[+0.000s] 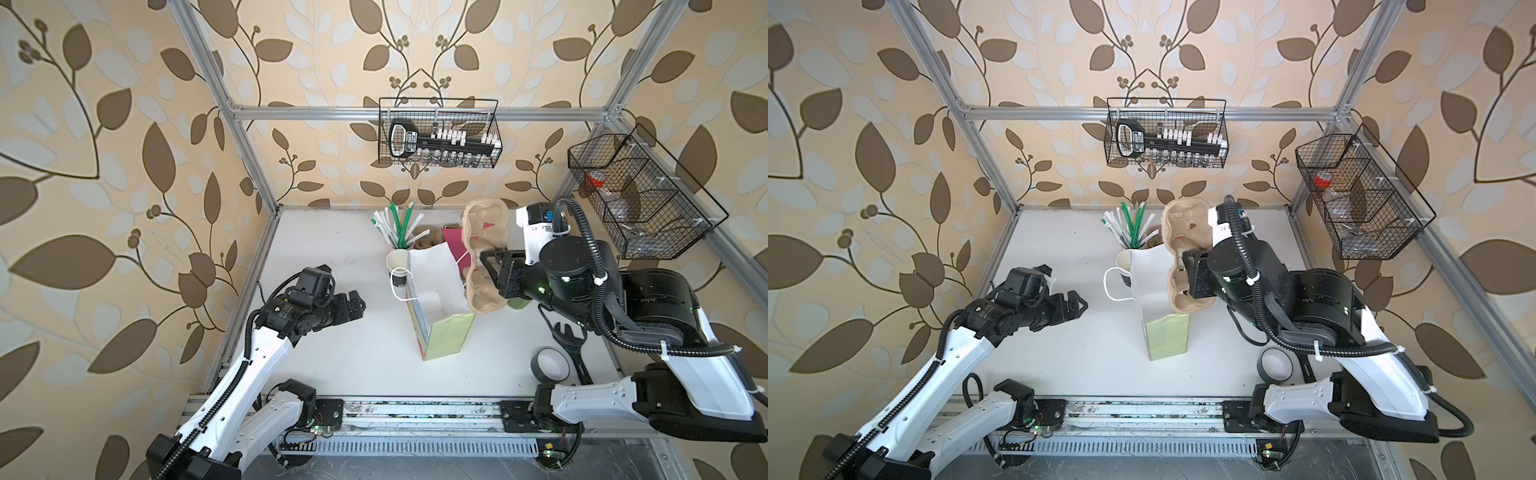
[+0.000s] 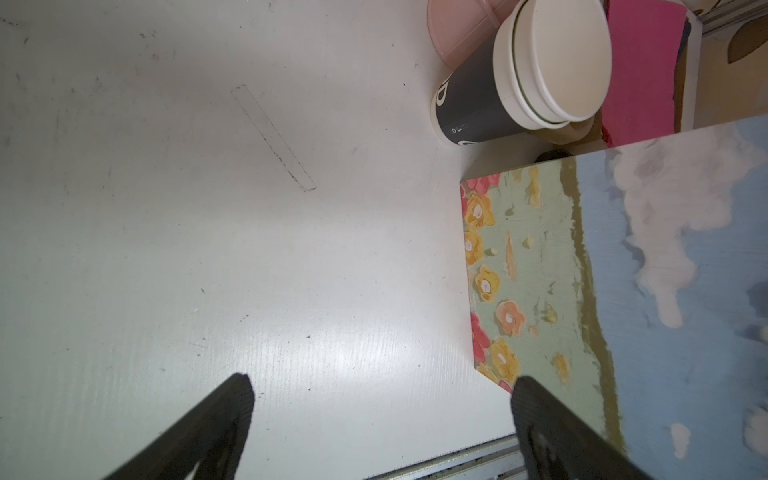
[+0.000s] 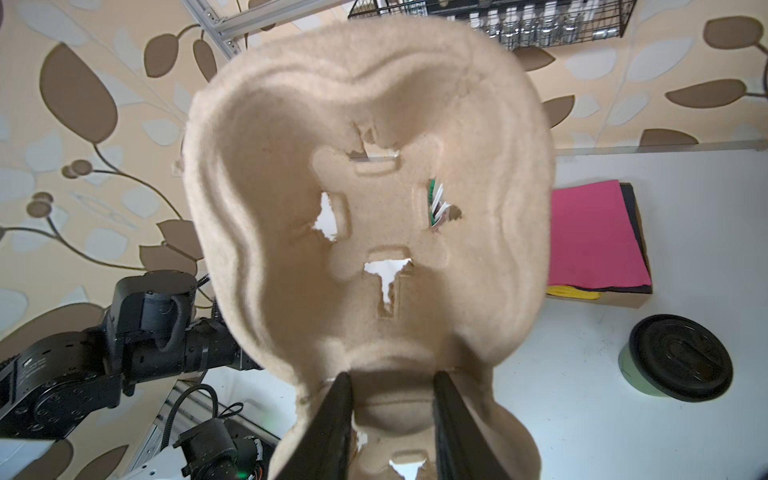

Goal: Pack the takeout coffee
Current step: 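Lift the cardboard carrier up off the table with the right gripper, then carry the carrier over the open paper bag with the right gripper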

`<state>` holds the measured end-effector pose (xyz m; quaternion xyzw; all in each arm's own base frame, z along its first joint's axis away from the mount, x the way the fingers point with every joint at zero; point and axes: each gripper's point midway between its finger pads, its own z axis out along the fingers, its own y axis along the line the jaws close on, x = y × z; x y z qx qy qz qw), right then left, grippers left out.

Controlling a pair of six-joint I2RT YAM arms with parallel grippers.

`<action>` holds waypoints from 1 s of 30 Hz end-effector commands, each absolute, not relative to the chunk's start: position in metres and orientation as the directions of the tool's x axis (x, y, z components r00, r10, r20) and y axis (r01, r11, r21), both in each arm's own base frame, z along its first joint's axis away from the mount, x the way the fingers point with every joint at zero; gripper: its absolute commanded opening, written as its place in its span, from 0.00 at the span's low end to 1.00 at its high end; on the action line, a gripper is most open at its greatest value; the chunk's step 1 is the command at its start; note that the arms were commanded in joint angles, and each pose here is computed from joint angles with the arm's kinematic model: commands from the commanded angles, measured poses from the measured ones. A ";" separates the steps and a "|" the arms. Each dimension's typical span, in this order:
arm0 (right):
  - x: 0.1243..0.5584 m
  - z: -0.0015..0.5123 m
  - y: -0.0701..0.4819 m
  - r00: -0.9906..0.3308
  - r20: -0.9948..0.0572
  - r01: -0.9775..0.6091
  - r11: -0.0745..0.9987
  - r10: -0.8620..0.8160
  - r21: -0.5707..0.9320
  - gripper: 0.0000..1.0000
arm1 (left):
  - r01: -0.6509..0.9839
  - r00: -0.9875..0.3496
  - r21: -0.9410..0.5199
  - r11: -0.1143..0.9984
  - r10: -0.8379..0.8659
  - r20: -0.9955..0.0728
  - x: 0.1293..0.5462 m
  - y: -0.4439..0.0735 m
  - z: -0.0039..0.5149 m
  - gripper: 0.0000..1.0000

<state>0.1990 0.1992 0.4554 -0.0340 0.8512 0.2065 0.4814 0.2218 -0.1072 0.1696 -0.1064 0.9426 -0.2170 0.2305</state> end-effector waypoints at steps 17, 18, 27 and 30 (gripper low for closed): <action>0.231 0.391 0.268 -0.646 -0.756 -0.302 0.944 -0.103 0.129 0.32 | -0.076 -0.870 -0.448 0.891 -0.279 -0.406 0.221 -0.108 0.172 0.99; 0.232 0.387 0.267 -0.656 -0.747 -0.300 0.946 -0.110 0.124 0.32 | -0.076 -0.870 -0.448 0.891 -0.279 -0.407 0.221 -0.108 0.172 0.99; 0.241 0.346 0.266 -0.737 -0.653 -0.298 0.950 -0.171 0.088 0.32 | -0.077 -0.870 -0.447 0.891 -0.279 -0.406 0.221 -0.108 0.172 0.99; 0.242 0.338 0.266 -0.753 -0.630 -0.301 0.951 -0.191 0.071 0.32 | -0.077 -0.871 -0.446 0.891 -0.279 -0.405 0.221 -0.108 0.172 0.99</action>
